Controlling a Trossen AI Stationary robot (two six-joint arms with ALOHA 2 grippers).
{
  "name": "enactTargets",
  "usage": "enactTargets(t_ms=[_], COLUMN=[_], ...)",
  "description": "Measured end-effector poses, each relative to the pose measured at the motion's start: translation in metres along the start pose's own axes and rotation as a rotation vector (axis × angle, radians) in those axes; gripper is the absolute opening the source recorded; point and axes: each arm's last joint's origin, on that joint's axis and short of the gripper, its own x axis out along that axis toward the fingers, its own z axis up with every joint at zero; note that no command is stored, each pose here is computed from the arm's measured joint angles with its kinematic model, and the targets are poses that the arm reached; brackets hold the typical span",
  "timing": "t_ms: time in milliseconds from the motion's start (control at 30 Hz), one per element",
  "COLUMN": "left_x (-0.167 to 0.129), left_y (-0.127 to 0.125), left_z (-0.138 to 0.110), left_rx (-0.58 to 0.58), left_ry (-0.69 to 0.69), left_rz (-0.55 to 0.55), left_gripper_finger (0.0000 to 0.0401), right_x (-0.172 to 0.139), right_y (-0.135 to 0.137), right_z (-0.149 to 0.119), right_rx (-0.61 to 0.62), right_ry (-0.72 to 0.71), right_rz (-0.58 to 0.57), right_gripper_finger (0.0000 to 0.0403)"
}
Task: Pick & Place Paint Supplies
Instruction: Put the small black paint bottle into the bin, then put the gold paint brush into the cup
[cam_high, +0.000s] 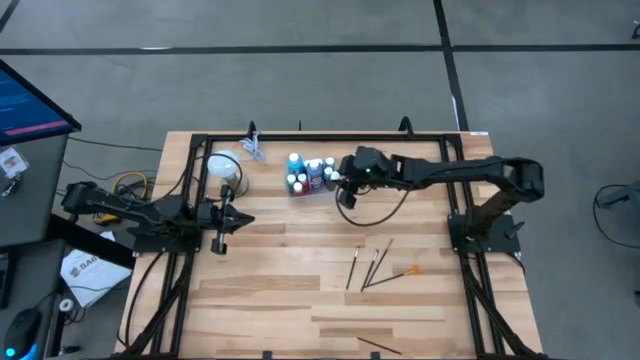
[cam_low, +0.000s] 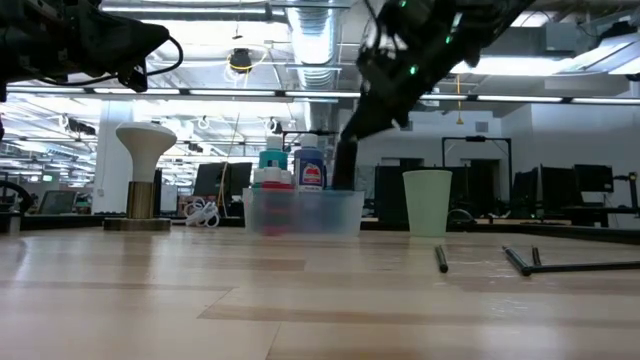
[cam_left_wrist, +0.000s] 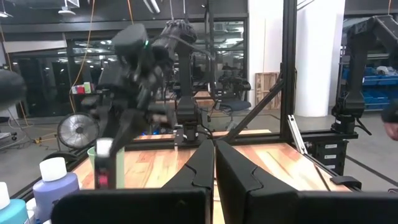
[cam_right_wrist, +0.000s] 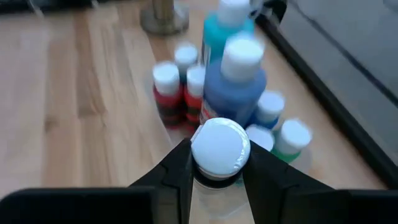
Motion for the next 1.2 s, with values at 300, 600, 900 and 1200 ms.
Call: enactTargets(t_ms=[300, 600, 900, 1200], left_x=[0.000, 0.000, 0.000, 0.000], left_y=[0.000, 0.000, 0.000, 0.000], left_z=[0.000, 0.001, 0.001, 0.001], left_rx=[0.000, -0.001, -0.001, -0.001], left_ry=[-0.002, -0.006, -0.007, -0.006], left_rz=[0.000, 0.001, 0.001, 0.000], left_gripper_finger=[0.0002, 0.0002, 0.0002, 0.0002], right_x=[0.039, 0.051, 0.018, -0.079], right_y=[-0.009, -0.014, -0.016, -0.010], right_z=[-0.023, -0.032, -0.016, 0.003], right_rx=[0.010, 0.025, 0.022, -0.008], right_ry=[0.099, 0.132, 0.110, 0.088], right_rz=[0.015, 0.028, 0.030, 0.081], right_gripper_finger=[0.0102, 0.0145, 0.0245, 0.0243])
